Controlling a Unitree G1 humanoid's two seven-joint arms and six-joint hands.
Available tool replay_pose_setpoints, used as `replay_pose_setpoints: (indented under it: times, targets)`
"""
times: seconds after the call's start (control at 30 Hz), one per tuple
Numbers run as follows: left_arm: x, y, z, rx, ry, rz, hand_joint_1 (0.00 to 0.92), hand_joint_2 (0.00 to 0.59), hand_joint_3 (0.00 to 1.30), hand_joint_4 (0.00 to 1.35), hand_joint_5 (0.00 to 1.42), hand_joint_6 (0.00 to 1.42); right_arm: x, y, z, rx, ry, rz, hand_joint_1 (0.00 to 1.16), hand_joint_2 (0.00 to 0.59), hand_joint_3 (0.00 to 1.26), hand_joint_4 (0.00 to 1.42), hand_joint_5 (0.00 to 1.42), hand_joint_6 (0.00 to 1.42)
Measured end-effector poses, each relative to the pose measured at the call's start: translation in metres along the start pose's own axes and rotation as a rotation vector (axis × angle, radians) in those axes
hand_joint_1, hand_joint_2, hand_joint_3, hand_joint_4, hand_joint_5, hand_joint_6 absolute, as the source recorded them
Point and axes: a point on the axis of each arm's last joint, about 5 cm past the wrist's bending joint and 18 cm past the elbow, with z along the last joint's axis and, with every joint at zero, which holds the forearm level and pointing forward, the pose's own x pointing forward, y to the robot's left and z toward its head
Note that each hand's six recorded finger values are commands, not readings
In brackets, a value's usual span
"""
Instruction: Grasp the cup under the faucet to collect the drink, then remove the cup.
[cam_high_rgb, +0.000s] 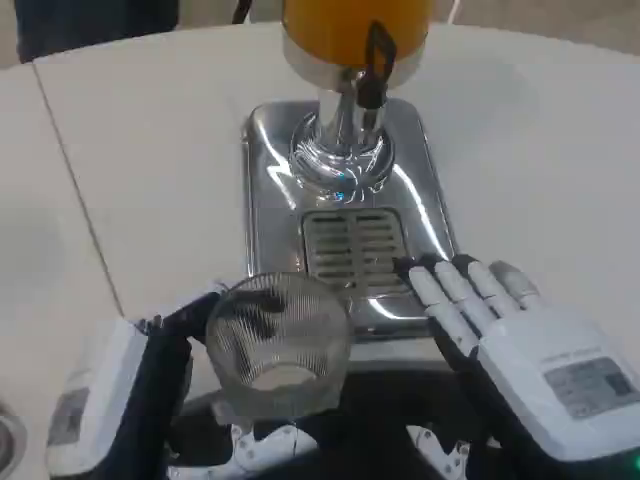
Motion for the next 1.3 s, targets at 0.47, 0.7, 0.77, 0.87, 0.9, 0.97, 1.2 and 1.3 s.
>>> replay_pose_setpoints:
  times: [0.47,0.7,0.77,0.87,0.9,0.97,1.2,1.3]
  targets:
    - [-0.002,-0.003,0.002,-0.013,0.011,-0.009,0.651,0.061,1.18,1.18,1.42,1.42,-0.003,0.0026,0.0014,-0.004,-0.004,0.005,0.54,0.524,0.0,0.0,0.0,0.02]
    - [-0.002,-0.003,0.0023,-0.017,0.017,-0.008,0.651,0.061,1.18,1.18,1.42,1.42,0.003,0.0032,0.0003,-0.005,-0.005,-0.01,0.53,0.523,0.0,0.0,0.0,0.02]
    - [-0.001,-0.003,0.0023,-0.017,0.016,-0.007,0.651,0.061,1.18,1.18,1.42,1.42,0.004,0.0034,-0.0001,-0.007,-0.007,-0.011,0.53,0.523,0.0,0.0,0.0,0.02]
    - [-0.001,-0.003,0.0023,-0.018,0.016,-0.004,0.651,0.061,1.18,1.18,1.42,1.42,0.007,0.0017,-0.0002,-0.014,-0.015,-0.024,0.53,0.523,0.0,0.0,0.0,0.02]
    - [-0.001,-0.003,0.0024,-0.019,0.016,-0.002,0.651,0.061,1.18,1.18,1.42,1.42,0.007,0.0009,-0.0007,-0.02,-0.014,-0.025,0.53,0.523,0.0,0.0,0.0,0.02]
    - [0.001,-0.003,0.0019,-0.017,0.014,0.005,0.651,0.061,1.18,1.18,1.42,1.42,0.005,0.0003,-0.0021,-0.024,0.004,-0.024,0.53,0.523,0.0,0.0,0.0,0.02]
    - [0.033,-0.018,-0.0125,-0.013,0.039,0.077,0.651,0.061,1.18,1.18,1.42,1.42,-0.003,0.0036,-0.0041,-0.009,0.057,0.013,0.53,0.522,0.0,0.0,0.0,0.02]
    - [0.052,-0.031,-0.0159,-0.03,0.049,0.11,0.651,0.061,1.18,1.18,1.42,1.42,0.0,0.0007,-0.0051,-0.02,0.055,0.009,0.53,0.522,0.0,0.0,0.0,0.02]
